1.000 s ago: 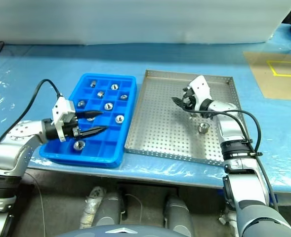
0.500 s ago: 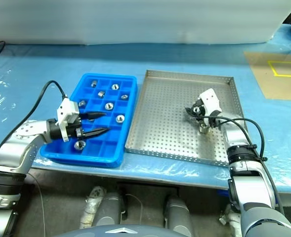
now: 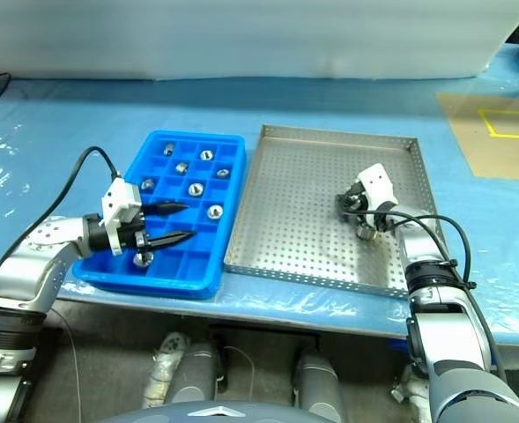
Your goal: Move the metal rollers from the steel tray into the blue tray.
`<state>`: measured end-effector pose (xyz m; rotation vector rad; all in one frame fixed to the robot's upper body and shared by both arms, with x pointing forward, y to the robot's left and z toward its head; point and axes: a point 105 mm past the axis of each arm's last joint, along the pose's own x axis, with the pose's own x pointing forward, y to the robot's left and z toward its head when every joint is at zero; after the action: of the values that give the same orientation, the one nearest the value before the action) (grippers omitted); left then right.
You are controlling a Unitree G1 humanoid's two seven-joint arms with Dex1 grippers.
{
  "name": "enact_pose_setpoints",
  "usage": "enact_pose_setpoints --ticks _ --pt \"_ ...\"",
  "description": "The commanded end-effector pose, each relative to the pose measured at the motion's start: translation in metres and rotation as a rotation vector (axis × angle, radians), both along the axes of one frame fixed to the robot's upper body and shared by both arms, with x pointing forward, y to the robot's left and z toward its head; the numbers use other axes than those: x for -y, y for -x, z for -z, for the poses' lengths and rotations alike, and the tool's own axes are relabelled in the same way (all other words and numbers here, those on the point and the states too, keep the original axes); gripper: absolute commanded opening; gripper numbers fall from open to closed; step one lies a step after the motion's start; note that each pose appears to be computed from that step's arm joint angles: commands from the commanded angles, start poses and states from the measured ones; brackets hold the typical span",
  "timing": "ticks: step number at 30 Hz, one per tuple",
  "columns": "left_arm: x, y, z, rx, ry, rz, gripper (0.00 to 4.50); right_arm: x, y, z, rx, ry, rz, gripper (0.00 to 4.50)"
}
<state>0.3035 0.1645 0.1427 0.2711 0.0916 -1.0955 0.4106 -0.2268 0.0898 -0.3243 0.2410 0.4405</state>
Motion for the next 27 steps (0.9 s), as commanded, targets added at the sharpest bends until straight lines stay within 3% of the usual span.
enact_pose_setpoints --ticks 1,5,9,13,20,27 --pt "-0.004 0.000 -0.008 0.040 -0.004 -0.004 3.39 -0.008 -0.007 -0.024 0.085 -0.004 -0.016 1.67" --pt "-0.006 0.001 -0.011 0.045 -0.001 -0.008 3.39 -0.033 -0.008 -0.045 0.138 -0.025 -0.108 1.67" --pt "-0.015 -0.001 -0.015 0.058 -0.003 -0.047 3.39 -0.095 0.002 -0.077 0.216 -0.047 -0.332 1.67" --pt "-0.022 0.002 -0.018 0.065 -0.004 -0.076 3.39 -0.139 0.017 -0.087 0.213 -0.078 -0.496 1.67" --pt "-0.050 0.013 -0.025 0.066 -0.030 -0.168 3.39 -0.214 0.062 -0.080 0.137 -0.115 -0.841 1.67" --pt "-0.063 0.029 -0.024 0.057 -0.064 -0.224 3.39 -0.235 0.096 -0.052 0.006 -0.034 -1.088 1.67"
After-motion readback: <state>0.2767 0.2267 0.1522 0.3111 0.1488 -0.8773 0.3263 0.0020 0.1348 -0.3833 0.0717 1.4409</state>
